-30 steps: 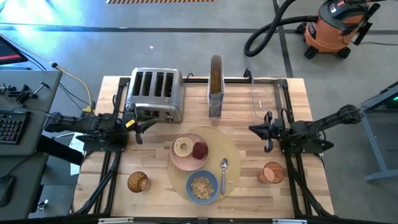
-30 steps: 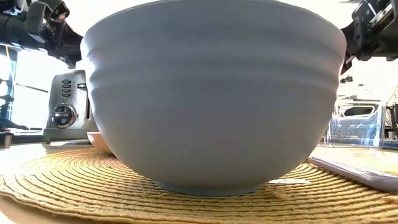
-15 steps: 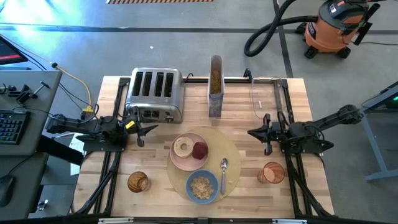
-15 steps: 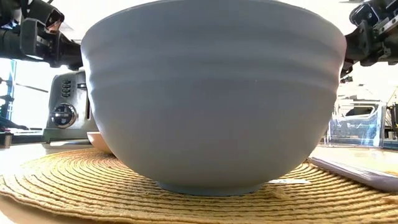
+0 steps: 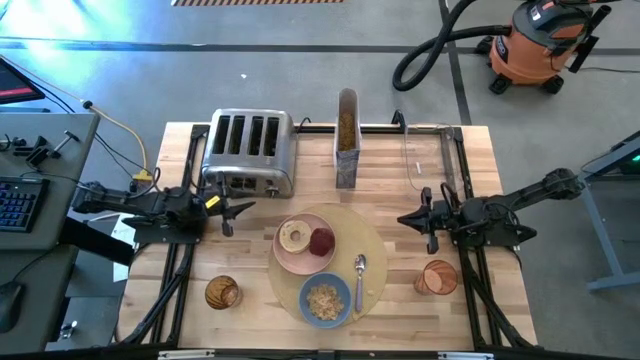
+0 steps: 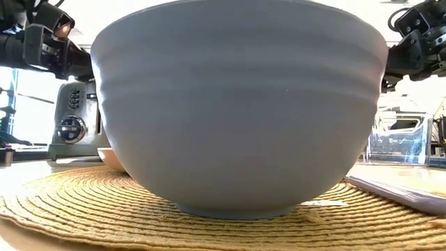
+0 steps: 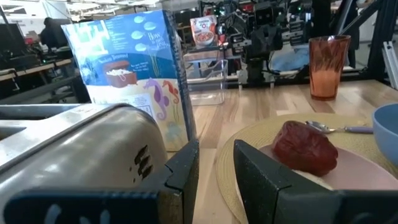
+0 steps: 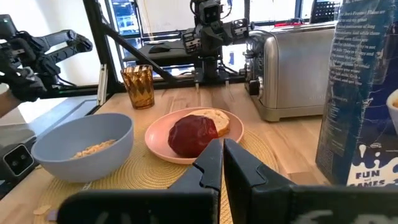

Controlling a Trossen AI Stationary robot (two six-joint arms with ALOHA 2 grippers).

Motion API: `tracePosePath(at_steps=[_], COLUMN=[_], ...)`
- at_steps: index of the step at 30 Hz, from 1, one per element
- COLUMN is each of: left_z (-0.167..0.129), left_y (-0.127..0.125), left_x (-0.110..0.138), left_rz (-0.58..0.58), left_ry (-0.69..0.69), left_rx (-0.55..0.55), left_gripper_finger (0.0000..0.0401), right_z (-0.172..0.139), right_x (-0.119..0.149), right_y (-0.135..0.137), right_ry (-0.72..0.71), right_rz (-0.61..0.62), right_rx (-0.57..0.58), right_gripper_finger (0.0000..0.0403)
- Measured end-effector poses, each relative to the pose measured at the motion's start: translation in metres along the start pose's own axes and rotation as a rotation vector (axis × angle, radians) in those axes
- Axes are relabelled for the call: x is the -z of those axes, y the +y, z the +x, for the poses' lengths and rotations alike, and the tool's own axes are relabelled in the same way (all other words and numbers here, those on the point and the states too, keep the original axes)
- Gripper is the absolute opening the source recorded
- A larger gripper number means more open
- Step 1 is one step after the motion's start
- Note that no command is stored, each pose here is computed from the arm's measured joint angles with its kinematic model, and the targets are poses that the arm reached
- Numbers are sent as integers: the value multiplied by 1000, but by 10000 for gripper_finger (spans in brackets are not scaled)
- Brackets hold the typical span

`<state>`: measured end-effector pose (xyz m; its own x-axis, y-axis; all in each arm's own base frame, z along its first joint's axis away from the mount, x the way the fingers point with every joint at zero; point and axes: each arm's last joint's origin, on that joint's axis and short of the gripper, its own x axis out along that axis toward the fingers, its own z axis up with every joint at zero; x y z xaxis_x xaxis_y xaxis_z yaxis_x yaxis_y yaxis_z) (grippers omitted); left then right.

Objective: Arrange a breakfast setting
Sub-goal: Return to home position

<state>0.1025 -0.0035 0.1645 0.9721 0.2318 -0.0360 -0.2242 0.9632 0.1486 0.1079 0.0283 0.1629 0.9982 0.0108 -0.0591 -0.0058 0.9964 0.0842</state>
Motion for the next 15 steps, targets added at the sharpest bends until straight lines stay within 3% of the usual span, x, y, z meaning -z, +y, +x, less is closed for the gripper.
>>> tracePosePath(at_steps=[9,15], left_z=[2,2], left_y=[-1,-1], left_x=[2,2], left_rz=[74,57], left_ry=[25,26], left_rx=[4,4], left_gripper_finger=[90,90], right_z=[0,0], right_x=[2,4], right_y=[0,0], right_ry=[16,36], right_rz=[17,40], right_rx=[5,8], right_gripper_finger=[0,0])
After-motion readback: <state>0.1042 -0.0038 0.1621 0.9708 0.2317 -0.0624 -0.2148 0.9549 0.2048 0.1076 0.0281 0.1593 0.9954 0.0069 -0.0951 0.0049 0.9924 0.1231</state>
